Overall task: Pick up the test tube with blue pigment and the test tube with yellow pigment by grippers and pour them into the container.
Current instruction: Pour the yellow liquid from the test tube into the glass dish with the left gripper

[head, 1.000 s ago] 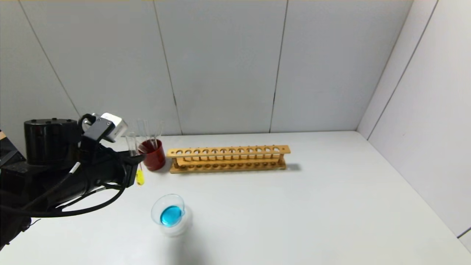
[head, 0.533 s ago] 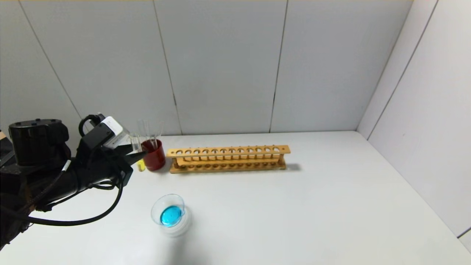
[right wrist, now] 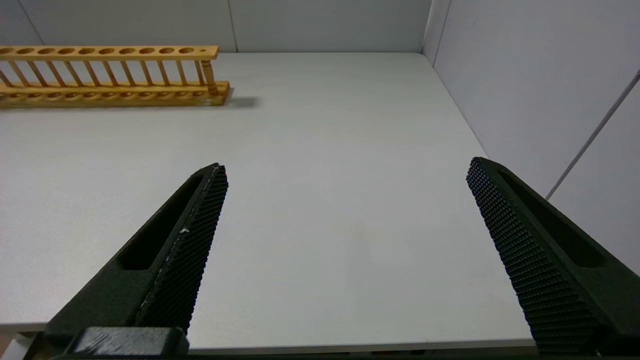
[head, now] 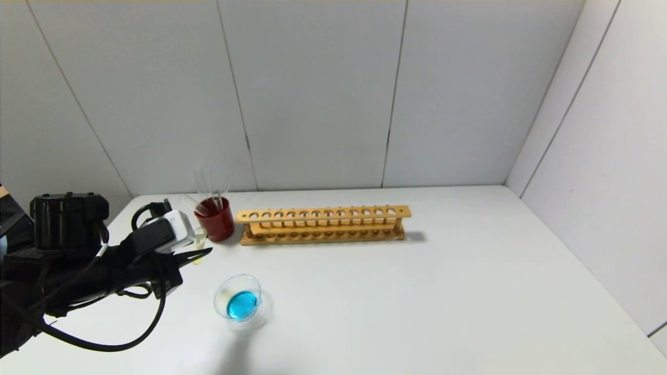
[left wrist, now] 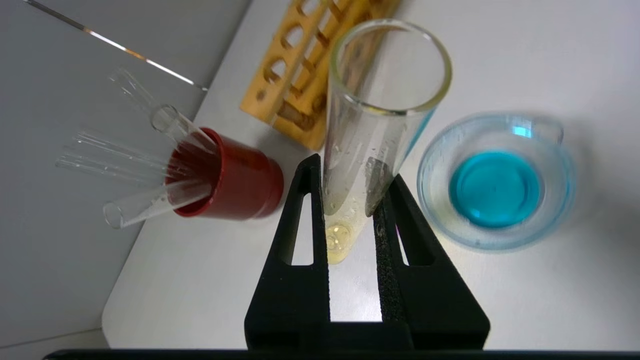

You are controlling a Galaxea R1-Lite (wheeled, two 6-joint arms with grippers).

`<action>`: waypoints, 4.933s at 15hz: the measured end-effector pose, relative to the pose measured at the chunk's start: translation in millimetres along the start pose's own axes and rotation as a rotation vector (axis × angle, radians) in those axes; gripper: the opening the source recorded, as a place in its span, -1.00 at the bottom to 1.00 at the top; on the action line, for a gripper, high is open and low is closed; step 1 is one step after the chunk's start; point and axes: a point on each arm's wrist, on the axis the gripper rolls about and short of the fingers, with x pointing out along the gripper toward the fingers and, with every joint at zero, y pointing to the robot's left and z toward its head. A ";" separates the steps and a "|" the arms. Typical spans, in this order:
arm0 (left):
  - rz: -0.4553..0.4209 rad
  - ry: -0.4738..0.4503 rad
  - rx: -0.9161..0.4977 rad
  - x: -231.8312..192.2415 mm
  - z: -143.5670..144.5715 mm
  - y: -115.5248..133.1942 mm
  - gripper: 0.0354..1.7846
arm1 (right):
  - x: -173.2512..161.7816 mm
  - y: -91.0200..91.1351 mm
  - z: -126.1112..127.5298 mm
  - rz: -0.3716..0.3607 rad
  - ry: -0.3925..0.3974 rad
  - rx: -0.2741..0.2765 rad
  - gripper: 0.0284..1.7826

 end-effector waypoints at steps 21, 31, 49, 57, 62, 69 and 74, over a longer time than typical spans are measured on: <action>-0.008 0.092 0.520 8.2 -14.2 16.8 -0.68 | 0.0 0.0 0.0 0.000 0.000 0.000 0.96; -0.019 0.071 0.596 15.8 -10.6 13.0 -0.68 | 0.0 0.0 0.0 0.000 0.000 0.000 0.96; -0.020 0.094 0.824 27.8 -10.9 12.6 -0.68 | 0.0 0.0 0.0 0.000 0.000 0.000 0.96; -0.038 0.088 0.886 34.1 -11.7 10.9 -0.68 | 0.0 0.0 0.0 0.001 0.000 0.000 0.96; -0.027 0.086 0.928 37.8 -11.8 14.1 -0.68 | 0.0 0.0 0.0 0.001 0.000 0.000 0.96; -0.040 0.082 0.951 41.2 -12.9 11.9 -0.68 | 0.0 0.0 0.0 0.002 0.000 0.000 0.96; -0.058 0.067 1.011 40.1 -13.4 9.5 -0.68 | 0.0 0.0 0.0 0.001 0.000 0.000 0.96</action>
